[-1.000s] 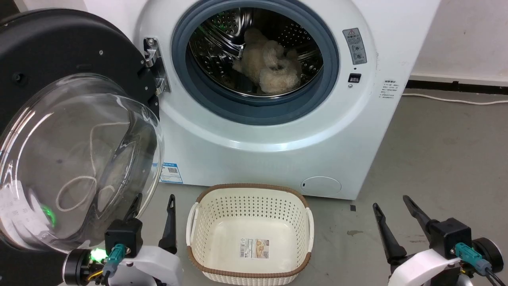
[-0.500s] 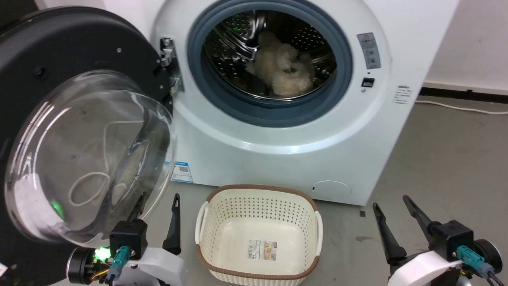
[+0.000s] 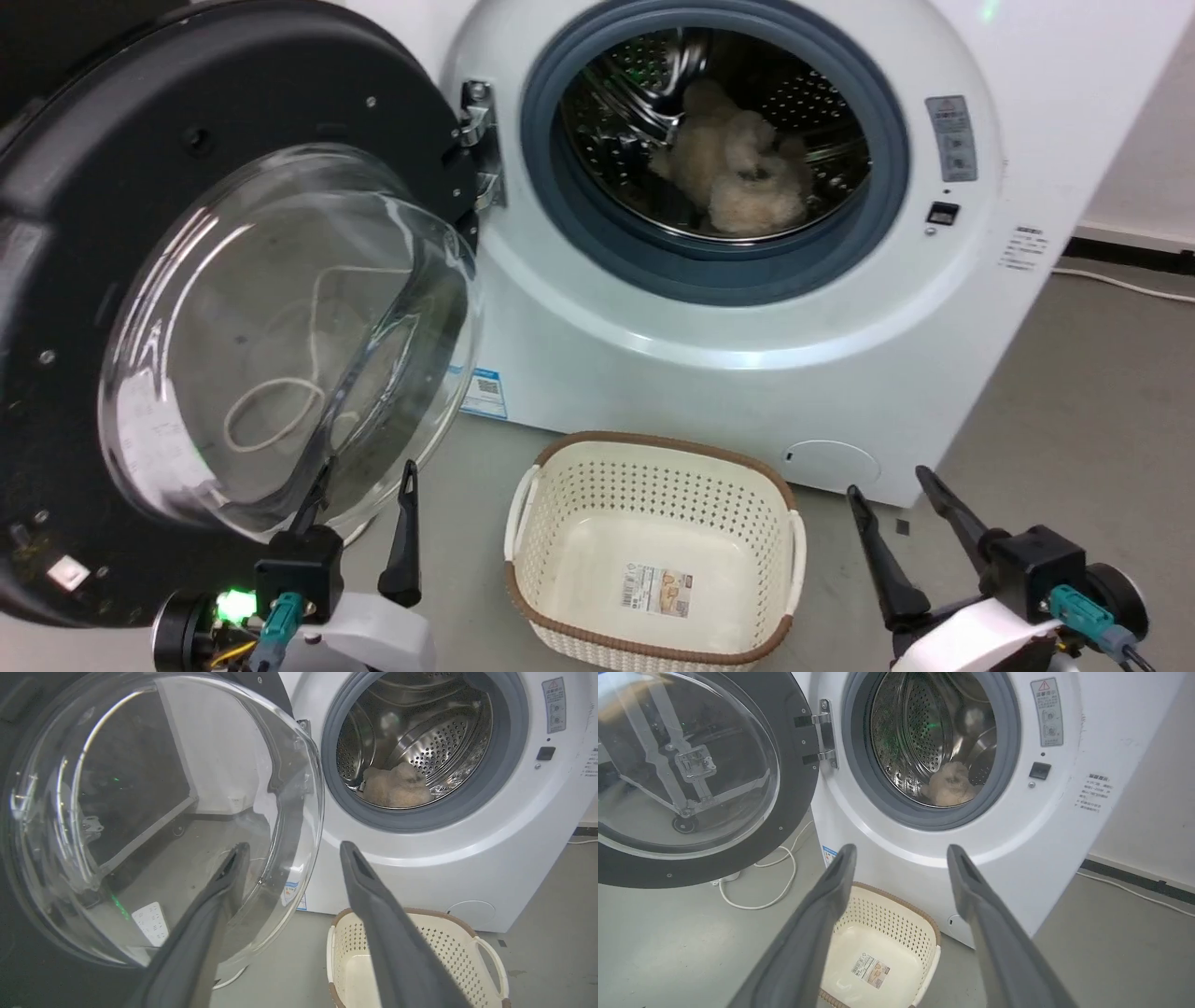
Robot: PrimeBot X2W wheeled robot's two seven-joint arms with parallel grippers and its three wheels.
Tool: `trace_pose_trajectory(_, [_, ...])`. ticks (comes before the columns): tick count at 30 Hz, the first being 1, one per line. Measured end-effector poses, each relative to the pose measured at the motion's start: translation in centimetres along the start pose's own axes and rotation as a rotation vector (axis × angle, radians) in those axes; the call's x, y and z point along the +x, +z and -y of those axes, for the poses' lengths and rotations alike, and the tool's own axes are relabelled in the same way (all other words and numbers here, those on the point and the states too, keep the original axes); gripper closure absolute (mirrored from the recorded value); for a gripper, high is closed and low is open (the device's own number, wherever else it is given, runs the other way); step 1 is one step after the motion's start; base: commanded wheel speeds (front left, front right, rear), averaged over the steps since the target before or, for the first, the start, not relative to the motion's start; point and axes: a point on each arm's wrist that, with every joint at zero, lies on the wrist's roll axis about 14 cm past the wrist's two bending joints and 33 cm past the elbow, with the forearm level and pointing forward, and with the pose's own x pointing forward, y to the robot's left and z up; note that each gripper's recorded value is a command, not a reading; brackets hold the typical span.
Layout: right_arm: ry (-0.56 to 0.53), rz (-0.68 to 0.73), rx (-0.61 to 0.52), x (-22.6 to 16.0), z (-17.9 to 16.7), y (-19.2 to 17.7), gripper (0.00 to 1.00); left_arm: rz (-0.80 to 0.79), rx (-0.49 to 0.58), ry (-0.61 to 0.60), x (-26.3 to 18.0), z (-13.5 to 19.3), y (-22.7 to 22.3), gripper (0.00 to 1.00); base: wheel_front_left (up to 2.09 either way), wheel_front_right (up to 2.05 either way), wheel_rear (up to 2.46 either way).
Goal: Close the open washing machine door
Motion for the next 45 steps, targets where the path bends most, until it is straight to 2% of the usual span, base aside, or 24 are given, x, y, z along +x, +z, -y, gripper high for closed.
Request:
trace_pose_trajectory(17, [0.203, 0.007, 0.027, 2.2, -5.9, -0.5, 0.00, 0.022, 0.038, 0.112, -2.7, -3.4, 0.1, 0.00, 0.00, 0.00, 0.00])
trace_pose_trajectory(45, [0.412, 0.019, 0.070, 3.0, -12.3, -0.9, 0.00, 0.056, 0.073, 0.268, -6.6, -7.3, 0.4, 0.00, 0.00, 0.00, 0.00])
